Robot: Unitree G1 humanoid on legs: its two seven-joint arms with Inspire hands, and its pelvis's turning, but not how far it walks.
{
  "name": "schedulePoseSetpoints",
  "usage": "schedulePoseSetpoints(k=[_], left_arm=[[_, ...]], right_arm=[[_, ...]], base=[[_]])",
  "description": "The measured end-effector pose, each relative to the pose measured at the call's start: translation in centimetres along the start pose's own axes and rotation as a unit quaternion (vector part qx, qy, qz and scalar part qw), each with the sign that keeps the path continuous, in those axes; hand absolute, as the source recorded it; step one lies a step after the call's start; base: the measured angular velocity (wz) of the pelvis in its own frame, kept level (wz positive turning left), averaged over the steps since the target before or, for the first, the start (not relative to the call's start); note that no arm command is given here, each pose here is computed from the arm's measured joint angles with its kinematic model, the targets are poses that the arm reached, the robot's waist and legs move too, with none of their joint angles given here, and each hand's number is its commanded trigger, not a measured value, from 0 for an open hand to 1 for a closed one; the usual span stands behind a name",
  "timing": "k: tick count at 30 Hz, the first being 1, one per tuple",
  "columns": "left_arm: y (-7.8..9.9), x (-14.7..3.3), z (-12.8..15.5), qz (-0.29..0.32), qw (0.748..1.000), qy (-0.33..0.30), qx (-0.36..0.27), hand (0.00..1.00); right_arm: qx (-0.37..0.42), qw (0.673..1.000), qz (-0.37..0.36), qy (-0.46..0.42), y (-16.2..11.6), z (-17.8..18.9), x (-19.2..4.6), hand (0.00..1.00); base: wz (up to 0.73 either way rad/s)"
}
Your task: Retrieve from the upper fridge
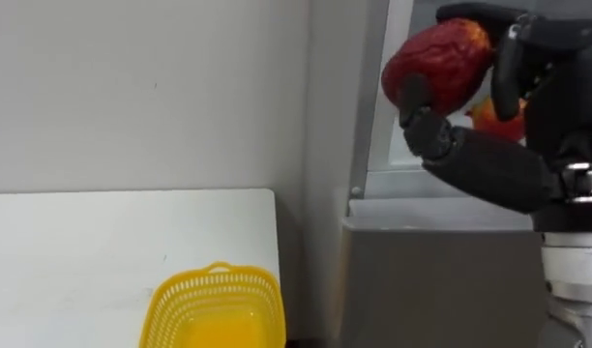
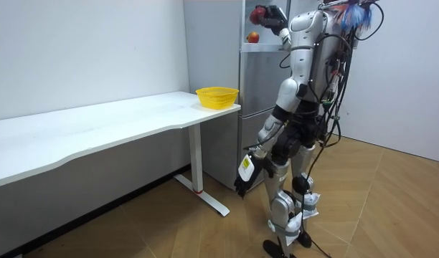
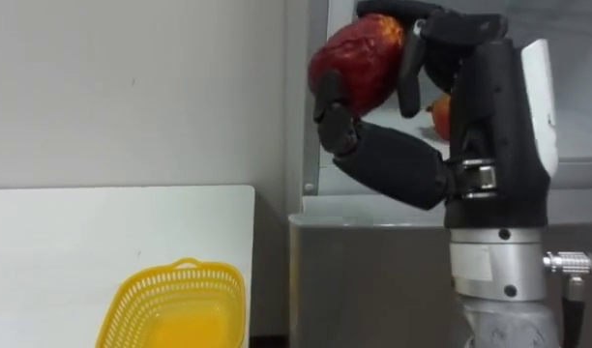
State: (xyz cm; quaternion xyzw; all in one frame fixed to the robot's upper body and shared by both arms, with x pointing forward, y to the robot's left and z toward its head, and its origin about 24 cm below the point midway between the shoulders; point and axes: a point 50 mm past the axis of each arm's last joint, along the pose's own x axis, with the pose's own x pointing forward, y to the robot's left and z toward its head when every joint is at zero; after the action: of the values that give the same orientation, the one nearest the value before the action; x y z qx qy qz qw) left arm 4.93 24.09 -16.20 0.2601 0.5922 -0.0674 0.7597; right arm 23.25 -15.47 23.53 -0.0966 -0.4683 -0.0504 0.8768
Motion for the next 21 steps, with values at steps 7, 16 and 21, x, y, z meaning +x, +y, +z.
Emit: schedulePoseSetpoints(k=[7,16,21], left_arm=[[-0.1,0.2,0.9,-0.006,1.000,-0.010,-0.003,0.00],[0.8,0.3,0.4,-0.003,1.000,0.002,0.006,0.00],[0.6,0.2,-0.2,-0.009,1.000,0.015,0.006,0.00]], right_arm=[[0.010,0.999,0.042,-0.021,2.5,1.1,-0.6,1.00],[-0.023,0.992,0.109,-0.061,5.3,2.2,-1.5,1.00],[-0.027,0.984,0.161,-0.064,6.9,1.6,-1.2,1.00]], base=[[-0.02],[0.05],[0.09]])
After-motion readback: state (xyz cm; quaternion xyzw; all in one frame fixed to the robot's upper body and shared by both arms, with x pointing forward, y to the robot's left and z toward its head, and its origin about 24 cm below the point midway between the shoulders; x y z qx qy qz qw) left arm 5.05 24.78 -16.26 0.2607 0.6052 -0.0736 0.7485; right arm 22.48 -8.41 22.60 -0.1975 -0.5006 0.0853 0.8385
